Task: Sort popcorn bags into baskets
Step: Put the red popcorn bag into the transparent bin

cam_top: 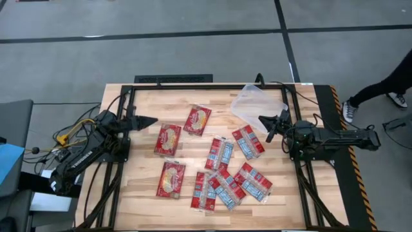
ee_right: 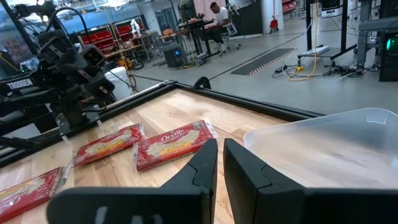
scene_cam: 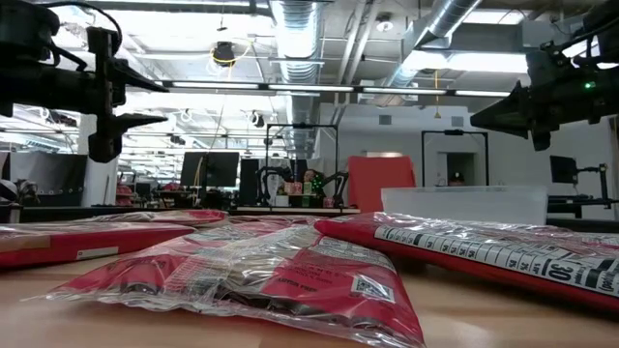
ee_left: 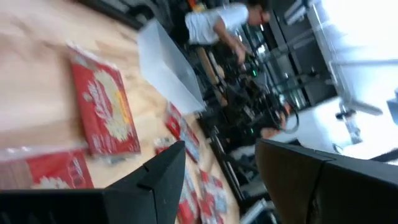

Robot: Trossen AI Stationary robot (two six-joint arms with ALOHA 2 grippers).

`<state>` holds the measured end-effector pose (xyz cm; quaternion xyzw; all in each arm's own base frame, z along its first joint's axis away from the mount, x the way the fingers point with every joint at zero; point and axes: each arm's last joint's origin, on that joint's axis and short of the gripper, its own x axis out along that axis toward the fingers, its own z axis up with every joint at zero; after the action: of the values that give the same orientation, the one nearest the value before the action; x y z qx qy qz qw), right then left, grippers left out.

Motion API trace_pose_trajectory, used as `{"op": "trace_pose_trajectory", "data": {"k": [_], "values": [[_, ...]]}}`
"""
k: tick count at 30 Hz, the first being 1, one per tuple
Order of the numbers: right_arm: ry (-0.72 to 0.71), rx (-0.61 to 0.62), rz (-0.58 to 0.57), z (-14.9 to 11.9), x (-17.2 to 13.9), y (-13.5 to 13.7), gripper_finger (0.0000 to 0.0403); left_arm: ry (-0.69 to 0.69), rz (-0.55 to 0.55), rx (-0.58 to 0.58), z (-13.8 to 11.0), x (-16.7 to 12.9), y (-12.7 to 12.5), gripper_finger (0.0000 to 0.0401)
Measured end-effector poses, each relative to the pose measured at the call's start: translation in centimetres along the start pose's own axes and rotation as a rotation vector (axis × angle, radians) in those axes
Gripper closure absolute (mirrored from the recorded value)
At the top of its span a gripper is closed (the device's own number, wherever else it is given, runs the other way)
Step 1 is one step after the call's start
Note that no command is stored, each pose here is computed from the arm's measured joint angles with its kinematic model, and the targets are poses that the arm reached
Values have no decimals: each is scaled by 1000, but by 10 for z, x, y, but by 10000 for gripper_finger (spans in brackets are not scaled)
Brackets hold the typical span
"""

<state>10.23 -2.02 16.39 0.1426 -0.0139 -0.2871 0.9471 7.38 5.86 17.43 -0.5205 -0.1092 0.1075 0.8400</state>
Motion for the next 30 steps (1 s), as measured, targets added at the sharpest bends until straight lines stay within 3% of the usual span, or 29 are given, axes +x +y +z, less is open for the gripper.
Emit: {"op": "trace_pose_trajectory", "data": {"k": [10, 16, 23, 30], "values": [[-13, 17, -26, 1, 0, -1, 348, -189, 83, -88, 5, -1, 3, 216], [-28, 433, -11, 2, 0, 0, 348, -232, 7, -135, 8, -1, -4, 216], [5, 796, 34, 2, 0, 1, 348, -277, -111, -179, 13, -2, -16, 216], [35, 851, 66, 1, 0, 2, 348, -333, -119, -123, 16, -3, -24, 216]]}}
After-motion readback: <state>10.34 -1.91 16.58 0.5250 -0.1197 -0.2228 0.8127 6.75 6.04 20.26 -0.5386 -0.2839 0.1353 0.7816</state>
